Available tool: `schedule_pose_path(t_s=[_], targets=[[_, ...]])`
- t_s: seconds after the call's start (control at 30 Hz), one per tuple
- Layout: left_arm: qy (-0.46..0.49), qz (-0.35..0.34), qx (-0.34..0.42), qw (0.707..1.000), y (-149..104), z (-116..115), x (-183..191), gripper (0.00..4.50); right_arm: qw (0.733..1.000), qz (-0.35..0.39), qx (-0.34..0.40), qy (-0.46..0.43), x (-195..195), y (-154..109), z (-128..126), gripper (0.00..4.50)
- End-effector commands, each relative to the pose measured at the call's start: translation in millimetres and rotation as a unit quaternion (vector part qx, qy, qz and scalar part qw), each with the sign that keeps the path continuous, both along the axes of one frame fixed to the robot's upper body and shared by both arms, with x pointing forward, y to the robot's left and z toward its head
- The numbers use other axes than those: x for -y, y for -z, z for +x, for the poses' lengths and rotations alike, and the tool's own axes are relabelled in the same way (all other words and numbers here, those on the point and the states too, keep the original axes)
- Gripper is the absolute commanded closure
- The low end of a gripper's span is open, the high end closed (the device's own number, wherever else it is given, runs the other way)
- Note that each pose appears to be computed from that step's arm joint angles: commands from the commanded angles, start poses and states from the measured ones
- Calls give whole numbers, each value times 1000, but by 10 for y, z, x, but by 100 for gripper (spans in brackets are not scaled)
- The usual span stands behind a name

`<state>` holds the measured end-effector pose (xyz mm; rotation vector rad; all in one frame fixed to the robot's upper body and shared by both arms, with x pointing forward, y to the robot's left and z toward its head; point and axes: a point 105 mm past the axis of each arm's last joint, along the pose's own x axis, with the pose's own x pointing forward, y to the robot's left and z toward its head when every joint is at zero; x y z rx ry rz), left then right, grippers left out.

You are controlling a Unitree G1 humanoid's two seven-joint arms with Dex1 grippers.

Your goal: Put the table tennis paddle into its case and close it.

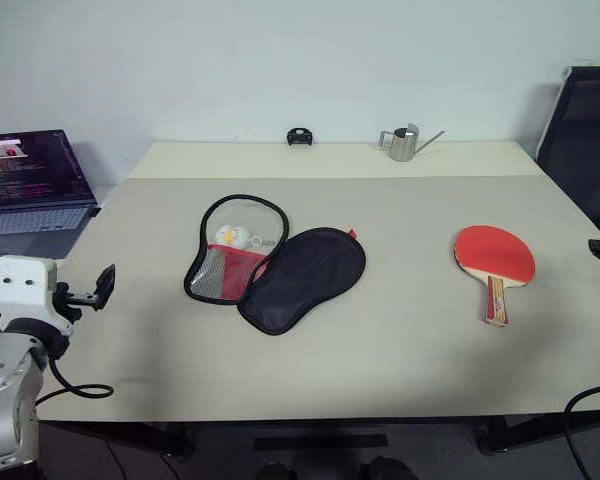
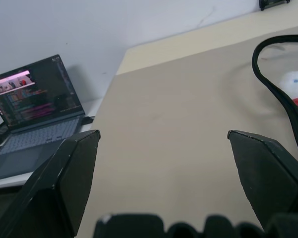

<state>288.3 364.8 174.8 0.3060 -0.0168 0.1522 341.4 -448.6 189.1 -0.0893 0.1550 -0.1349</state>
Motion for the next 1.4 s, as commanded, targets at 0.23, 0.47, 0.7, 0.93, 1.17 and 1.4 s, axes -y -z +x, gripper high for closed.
schedule_pose_path(t_s=[0.23,0.47,0.7,0.93,1.17,1.4], targets=[[41,-1,30,999,-144,154,118,0,998,-18,39,-48,-60,-397,-12,6],[38,-7,42,998,-163,42,27,0,993,4,21,-114,-361,-196,142,6],[75,-14,35,996,-167,71,85,0,973,-17,-18,-231,-815,-41,177,6],[146,-13,21,989,-269,102,254,0,934,-23,-23,-356,-1455,-35,144,6],[219,-16,-2,976,-338,129,463,0,914,-25,-24,-405,-1877,-29,40,6],[320,-12,-17,947,-440,205,848,0,887,-13,-81,-454,-2347,171,-123,6]])
